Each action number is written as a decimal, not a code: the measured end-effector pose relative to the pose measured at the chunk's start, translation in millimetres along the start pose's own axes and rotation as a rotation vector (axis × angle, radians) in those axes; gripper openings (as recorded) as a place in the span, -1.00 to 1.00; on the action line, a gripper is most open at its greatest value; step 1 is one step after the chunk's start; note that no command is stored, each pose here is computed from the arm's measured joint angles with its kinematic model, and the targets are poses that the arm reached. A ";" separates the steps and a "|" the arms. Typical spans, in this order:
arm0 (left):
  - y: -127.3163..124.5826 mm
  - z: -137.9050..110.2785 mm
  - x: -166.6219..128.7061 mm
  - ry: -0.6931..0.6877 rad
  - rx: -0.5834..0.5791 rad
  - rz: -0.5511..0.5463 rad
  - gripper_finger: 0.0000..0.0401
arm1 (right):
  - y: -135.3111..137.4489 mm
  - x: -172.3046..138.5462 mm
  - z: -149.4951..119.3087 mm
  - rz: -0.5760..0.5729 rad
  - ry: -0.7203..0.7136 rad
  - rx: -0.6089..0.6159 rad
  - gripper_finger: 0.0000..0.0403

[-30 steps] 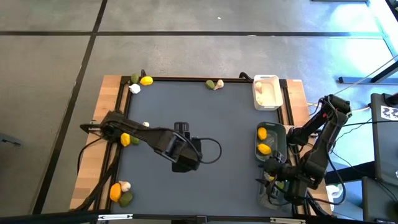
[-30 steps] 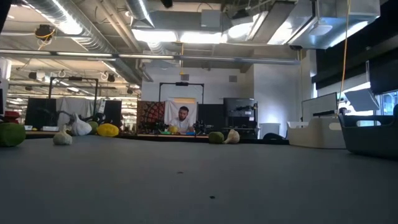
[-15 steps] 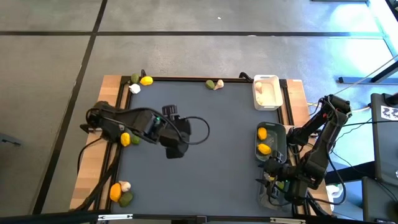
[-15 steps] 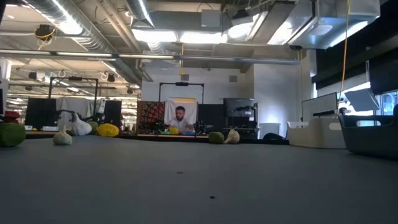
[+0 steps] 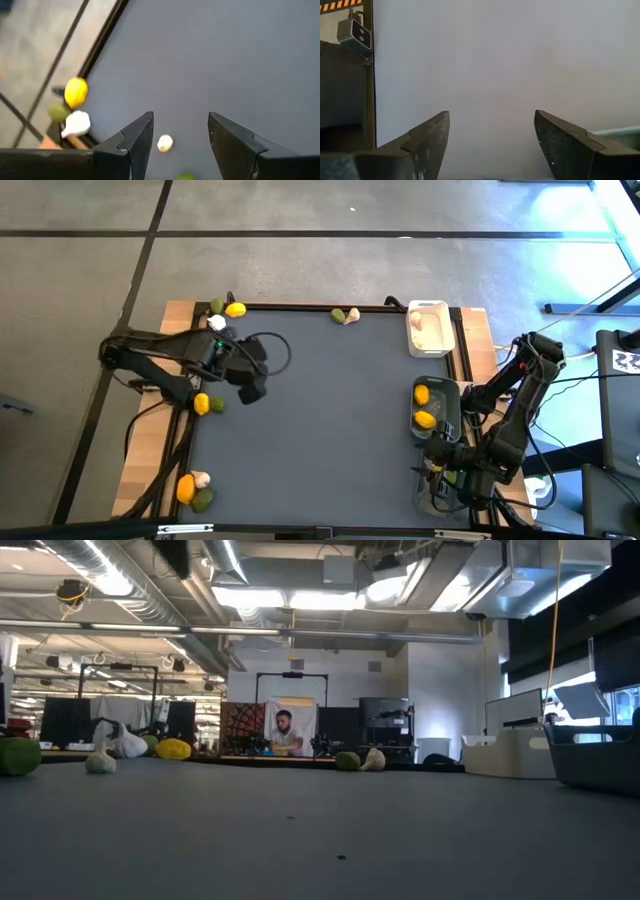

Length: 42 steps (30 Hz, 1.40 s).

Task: Sort produce into baskets
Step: Put the white garlic into the white bin

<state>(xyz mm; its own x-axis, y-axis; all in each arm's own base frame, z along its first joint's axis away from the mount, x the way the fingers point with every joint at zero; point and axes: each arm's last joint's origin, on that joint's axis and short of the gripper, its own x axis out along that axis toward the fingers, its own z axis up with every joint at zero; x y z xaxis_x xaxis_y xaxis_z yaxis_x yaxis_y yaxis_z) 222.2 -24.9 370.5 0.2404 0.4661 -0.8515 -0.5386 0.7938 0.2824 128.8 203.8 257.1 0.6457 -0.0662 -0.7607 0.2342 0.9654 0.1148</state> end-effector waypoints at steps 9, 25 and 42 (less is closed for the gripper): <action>13.9 -26.1 50.7 0.192 -0.131 0.037 -0.09 | -1.2 -0.1 2.6 -0.035 -0.092 -0.040 0.45; 29.0 -51.0 137.2 0.426 -0.356 0.021 -0.09 | -1.5 -0.3 3.6 -0.047 -0.126 -0.057 0.45; 38.1 -83.8 188.0 0.483 -0.466 0.066 -0.09 | -0.8 -0.1 3.7 -0.042 -0.128 -0.051 0.45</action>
<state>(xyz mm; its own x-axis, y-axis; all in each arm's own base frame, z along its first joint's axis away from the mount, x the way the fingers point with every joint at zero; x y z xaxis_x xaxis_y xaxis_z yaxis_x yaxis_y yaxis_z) 179.2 60.2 184.1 -0.1344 0.1948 -0.9716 -0.8581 0.4675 0.2124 131.2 202.1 259.5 0.7241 -0.1351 -0.6764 0.2275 0.9725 0.0493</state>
